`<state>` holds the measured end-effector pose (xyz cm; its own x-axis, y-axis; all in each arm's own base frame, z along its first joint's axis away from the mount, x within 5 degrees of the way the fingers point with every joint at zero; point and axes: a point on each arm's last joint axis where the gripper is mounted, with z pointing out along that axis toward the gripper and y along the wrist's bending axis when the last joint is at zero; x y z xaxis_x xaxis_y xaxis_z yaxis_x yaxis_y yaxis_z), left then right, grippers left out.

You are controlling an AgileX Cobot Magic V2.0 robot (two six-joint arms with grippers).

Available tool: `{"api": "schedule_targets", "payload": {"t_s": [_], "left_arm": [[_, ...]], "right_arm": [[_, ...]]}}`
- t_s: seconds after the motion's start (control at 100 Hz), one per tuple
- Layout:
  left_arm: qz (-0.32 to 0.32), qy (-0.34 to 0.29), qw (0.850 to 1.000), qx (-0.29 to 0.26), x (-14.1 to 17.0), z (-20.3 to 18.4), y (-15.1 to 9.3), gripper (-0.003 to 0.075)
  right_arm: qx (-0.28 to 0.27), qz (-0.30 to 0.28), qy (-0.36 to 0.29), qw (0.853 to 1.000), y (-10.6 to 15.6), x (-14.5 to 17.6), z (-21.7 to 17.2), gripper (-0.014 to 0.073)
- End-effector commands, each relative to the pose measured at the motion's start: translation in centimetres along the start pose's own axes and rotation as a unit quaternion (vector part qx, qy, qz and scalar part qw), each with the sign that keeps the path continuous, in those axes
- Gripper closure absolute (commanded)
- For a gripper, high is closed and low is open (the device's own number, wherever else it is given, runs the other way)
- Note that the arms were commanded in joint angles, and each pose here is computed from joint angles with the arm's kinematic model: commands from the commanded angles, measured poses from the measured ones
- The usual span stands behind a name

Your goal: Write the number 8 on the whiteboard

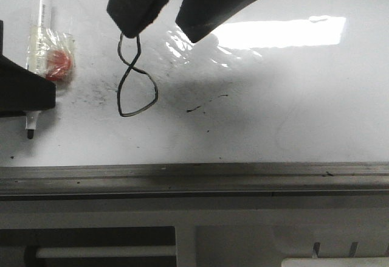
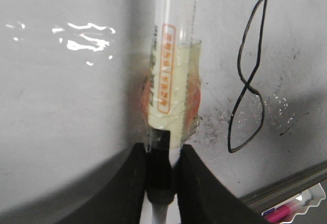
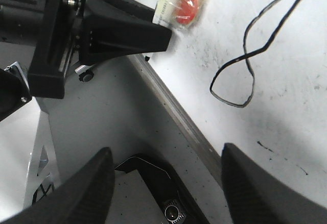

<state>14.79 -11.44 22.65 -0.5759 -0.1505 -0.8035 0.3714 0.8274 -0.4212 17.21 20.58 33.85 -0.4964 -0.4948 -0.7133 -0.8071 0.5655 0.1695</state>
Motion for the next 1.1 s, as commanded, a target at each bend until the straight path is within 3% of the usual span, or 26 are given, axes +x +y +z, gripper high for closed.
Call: {"api": "schedule_targets", "payload": {"t_s": [0.0, 0.07, 0.12, 0.31, 0.36, 0.51, 0.58, 0.73, 0.91, 1.09], "left_arm": [[-0.011, -0.056, 0.998, 0.017, -1.8, -0.1, -0.7, 0.0464], [-0.019, -0.056, 0.998, 0.016, -1.8, -0.1, -0.6, 0.0345], [-0.023, -0.056, 0.998, 0.016, -1.8, -0.1, -0.6, 0.0304], [-0.032, -0.059, 0.998, 0.018, -1.9, -0.5, -0.7, 0.0297], [-0.032, -0.065, 0.997, 0.023, -2.1, -1.0, -0.8, 0.0297], [-0.014, -0.097, 0.994, 0.048, -2.8, -3.2, -1.3, 0.0306], [-0.003, -0.122, 0.991, 0.063, -3.3, -4.6, -1.5, 0.0380], [0.028, -0.178, 0.979, 0.093, -3.8, -7.7, -1.8, 0.0744], [0.051, -0.226, 0.966, 0.115, -3.0, -10.7, -1.4, 0.0741], [0.071, -0.245, 0.959, 0.121, -1.1, -12.3, -0.4, 0.0741]], "right_arm": [[0.003, -0.004, -0.048, 0.999, 0.2, -1.2, -1.3, 0.0198], [0.004, -0.004, -0.051, 0.999, 0.2, -1.3, -1.3, 0.0198], [0.005, -0.004, -0.055, 0.998, 0.2, -1.4, -1.3, 0.0198], [0.014, -0.011, -0.065, 0.998, 0.0, -1.5, -1.3, 0.0230], [0.019, -0.017, -0.063, 0.998, -0.1, -1.5, -1.3, 0.0302], [0.028, -0.027, -0.069, 0.997, -0.2, -1.6, -1.6, 0.0669], [0.030, -0.030, -0.089, 0.995, 0.0, -1.7, -1.9, 0.0658], [0.049, -0.030, -0.162, 0.985, -0.1, -1.5, -3.3, 0.0658], [0.071, -0.033, -0.238, 0.968, -0.1, 1.0, -5.5, 0.0658], [0.093, -0.051, -0.305, 0.947, 0.1, 5.5, -8.1, 0.0658]]}}
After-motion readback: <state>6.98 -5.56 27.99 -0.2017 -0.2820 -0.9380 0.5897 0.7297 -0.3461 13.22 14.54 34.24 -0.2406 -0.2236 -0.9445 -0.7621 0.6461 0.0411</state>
